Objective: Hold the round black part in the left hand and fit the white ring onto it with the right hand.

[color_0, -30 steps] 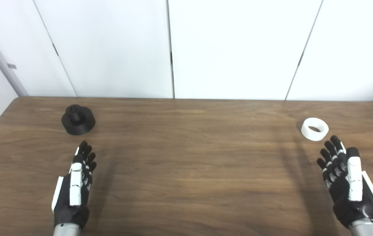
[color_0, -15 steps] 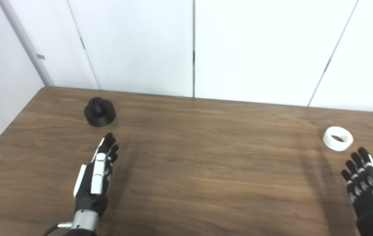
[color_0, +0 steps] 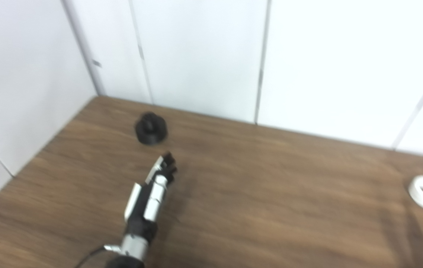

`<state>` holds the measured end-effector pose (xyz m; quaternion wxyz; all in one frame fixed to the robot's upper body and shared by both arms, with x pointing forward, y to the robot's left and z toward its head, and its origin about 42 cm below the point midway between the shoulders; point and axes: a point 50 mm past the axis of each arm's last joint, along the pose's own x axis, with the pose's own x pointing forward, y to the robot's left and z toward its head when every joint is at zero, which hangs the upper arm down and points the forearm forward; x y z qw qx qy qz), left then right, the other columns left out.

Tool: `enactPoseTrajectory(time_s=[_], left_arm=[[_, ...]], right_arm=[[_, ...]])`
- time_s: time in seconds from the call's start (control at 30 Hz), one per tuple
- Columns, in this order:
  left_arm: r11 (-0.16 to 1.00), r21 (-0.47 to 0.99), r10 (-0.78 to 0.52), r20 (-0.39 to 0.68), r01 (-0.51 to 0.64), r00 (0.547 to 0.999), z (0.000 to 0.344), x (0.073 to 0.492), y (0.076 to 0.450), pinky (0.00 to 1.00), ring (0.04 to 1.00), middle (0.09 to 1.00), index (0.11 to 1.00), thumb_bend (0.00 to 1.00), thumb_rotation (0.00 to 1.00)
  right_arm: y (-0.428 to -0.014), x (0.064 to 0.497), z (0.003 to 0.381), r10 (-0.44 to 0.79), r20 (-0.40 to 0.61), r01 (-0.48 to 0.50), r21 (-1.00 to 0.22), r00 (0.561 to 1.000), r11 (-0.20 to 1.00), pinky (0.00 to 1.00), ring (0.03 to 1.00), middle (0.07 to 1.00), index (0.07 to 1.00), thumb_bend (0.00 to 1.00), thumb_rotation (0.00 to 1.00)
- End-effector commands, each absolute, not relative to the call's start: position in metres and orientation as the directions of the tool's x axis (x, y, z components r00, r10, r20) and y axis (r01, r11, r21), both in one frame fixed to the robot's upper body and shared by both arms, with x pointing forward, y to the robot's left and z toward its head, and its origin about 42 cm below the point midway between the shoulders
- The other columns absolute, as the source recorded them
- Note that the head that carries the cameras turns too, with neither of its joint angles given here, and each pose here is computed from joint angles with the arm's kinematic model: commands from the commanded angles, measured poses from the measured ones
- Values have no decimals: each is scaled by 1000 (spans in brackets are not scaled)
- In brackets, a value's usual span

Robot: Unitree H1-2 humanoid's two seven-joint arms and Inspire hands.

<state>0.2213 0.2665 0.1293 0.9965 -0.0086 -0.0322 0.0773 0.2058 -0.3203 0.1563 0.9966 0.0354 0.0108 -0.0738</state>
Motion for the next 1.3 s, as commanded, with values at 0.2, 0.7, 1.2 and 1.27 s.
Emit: enactPoseTrajectory(time_s=[0.2,0.7,1.2,1.27], left_arm=[[986,-10,165,62,-164,984,118,204,254,957,949,967,981,498,924],[984,93,147,39,-150,988,116,208,247,951,945,967,994,538,850],[808,442,335,200,-390,921,158,207,268,965,968,959,949,798,386],[766,476,367,229,-432,902,169,211,281,985,983,974,955,839,390]], right_arm=[[-338,183,151,-147,-46,148,15,988,989,1000,988,974,963,495,1000],[-351,185,148,-145,-49,147,28,988,989,1000,989,976,975,511,1000],[-349,181,152,-128,-61,129,14,990,991,989,966,955,942,530,1000],[-349,181,152,-134,-63,135,9,989,991,977,961,948,936,527,1000]])
